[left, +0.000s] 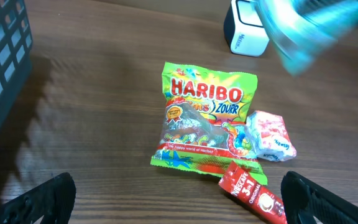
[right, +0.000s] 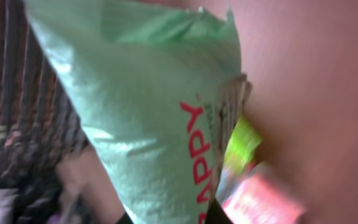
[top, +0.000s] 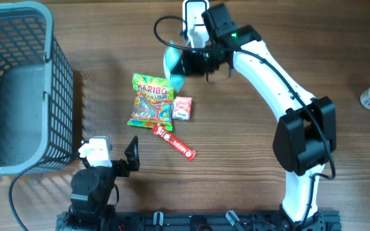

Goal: Scan the item barcode
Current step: 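Lift the teal bar up to the white scanner, then carry the teal bar to the right edge and release it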

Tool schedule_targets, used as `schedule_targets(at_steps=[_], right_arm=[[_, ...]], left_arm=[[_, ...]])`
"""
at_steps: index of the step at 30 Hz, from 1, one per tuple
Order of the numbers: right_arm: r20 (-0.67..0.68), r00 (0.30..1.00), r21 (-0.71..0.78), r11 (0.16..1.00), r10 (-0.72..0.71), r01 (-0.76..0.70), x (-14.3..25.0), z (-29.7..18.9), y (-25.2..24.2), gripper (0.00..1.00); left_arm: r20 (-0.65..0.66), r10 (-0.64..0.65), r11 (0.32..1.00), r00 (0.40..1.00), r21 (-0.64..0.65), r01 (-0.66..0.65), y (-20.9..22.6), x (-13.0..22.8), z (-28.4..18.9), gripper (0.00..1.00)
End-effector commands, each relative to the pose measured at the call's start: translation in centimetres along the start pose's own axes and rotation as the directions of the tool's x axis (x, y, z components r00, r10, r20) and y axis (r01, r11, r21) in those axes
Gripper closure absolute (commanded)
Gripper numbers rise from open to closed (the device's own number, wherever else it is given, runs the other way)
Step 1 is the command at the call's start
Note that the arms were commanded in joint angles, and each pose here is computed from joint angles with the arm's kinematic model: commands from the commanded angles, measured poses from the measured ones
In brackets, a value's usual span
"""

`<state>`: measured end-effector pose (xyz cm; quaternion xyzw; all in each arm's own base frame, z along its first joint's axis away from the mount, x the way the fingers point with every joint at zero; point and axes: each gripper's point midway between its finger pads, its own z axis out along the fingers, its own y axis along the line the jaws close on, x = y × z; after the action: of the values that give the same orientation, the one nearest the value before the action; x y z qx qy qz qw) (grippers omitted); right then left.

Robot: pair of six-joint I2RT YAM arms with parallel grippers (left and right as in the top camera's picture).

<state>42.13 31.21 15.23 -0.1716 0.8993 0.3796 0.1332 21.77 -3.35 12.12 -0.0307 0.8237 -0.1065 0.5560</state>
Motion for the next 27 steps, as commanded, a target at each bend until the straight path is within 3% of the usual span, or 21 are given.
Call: schedule_targets(at_steps=[1, 5, 9, 16, 20, 23, 27], right_arm=[[0.301, 0.939, 0.354, 0.934, -0.164, 0.05, -7.7, -3.5, -3.7, 0.95], [0.427, 0.794, 0.688, 0.725, -0.433, 0.026, -13.6, -8.8, -6.5, 0.95], [0.363, 0.67, 0.809, 0.576, -0.648, 0.119, -16.9, -9.9, -6.4, 0.95], [0.186, 0.683, 0.889, 0.417, -0.706, 0.189, -16.5, -4.7, -11.9, 0.95], [0.094, 0.655, 0.891, 0.357, -0.75, 0.281, -15.9, -2.1, -11.3, 0.95], [0.091, 0.621, 0.888, 0.346, -0.778, 0.303, -16.0, -1.2, -9.6, 0.96], [0.08, 0.652, 0.894, 0.344, -0.754, 0.288, -15.5, -1.2, -10.1, 0.96]], left_arm=[[0.001, -0.006, 1.0, 1.0, -0.015, 0.006, 0.3, 0.2, 0.1, 0.0], [0.001, -0.006, 1.0, 1.0, -0.015, 0.006, 0.3, 0.2, 0.1, 0.0], [0.001, -0.006, 1.0, 1.0, -0.015, 0.006, 0.3, 0.2, 0.1, 0.0], [0.001, -0.006, 1.0, 1.0, -0.015, 0.006, 0.3, 0.2, 0.1, 0.0], [0.001, -0.006, 1.0, 1.0, -0.015, 0.006, 0.3, 0.2, 0.1, 0.0], [0.001, -0.006, 1.0, 1.0, -0.015, 0.006, 0.3, 0.2, 0.1, 0.0], [0.001, -0.006, 1.0, 1.0, -0.015, 0.006, 0.3, 0.2, 0.1, 0.0]])
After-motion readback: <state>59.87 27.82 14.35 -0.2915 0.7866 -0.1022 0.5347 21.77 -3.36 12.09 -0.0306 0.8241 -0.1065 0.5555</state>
